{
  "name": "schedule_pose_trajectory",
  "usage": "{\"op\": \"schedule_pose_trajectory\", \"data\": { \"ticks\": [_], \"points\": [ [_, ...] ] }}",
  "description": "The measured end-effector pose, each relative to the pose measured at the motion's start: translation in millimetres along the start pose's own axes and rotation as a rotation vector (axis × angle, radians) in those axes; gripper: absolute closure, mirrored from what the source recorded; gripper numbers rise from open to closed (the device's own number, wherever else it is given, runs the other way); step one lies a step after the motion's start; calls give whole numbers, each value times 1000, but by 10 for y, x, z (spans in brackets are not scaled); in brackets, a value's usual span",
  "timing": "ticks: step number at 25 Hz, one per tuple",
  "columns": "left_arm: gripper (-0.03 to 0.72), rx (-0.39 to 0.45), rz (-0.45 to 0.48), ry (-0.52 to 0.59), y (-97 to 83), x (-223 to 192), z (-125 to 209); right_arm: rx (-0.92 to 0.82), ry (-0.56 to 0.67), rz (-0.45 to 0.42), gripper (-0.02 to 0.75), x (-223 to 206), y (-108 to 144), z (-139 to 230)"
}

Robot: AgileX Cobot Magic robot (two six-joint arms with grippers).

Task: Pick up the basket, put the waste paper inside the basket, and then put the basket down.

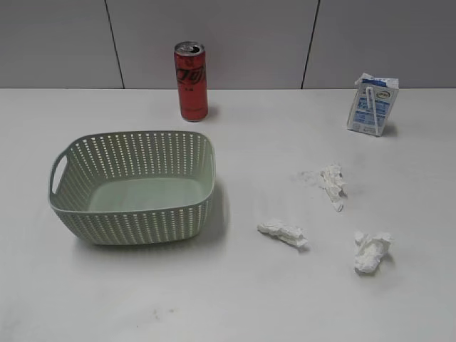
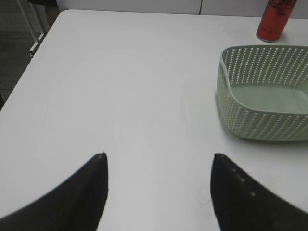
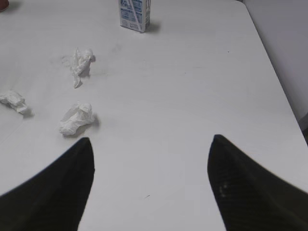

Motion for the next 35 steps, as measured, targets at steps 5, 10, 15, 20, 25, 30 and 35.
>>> {"op": "schedule_pose_trajectory", "data": {
  "ticks": [5, 10, 15, 20, 25, 30, 35],
  "points": [
    [181, 0, 0, 0, 0, 0, 0, 0, 0, 0, 183, 0, 0, 0],
    [181, 0, 0, 0, 0, 0, 0, 0, 0, 0, 184, 0, 0, 0],
    [181, 0, 0, 0, 0, 0, 0, -1, 0, 0, 184, 0, 0, 0],
    [181, 0, 0, 0, 0, 0, 0, -1, 0, 0, 184, 0, 0, 0],
    [181, 0, 0, 0, 0, 0, 0, -1, 0, 0, 184, 0, 0, 0],
    [181, 0, 0, 0, 0, 0, 0, -1, 0, 0, 186, 0, 0, 0],
    [186, -1, -2, 0, 2, 0, 0, -1, 0, 0, 186, 0, 0, 0]
  ]
}}
Point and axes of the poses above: a point on each arm's last joint axis where the gripper is mounted, x pointing back along that axis away from the gripper, y along the wrist's bending axis when the last joint is at zero, z = x × y, the point moved 3 cm from there along -x, pointing out along that axis toward the gripper, and after that the axes turned 6 degrees about x, right-handed, at the moved point
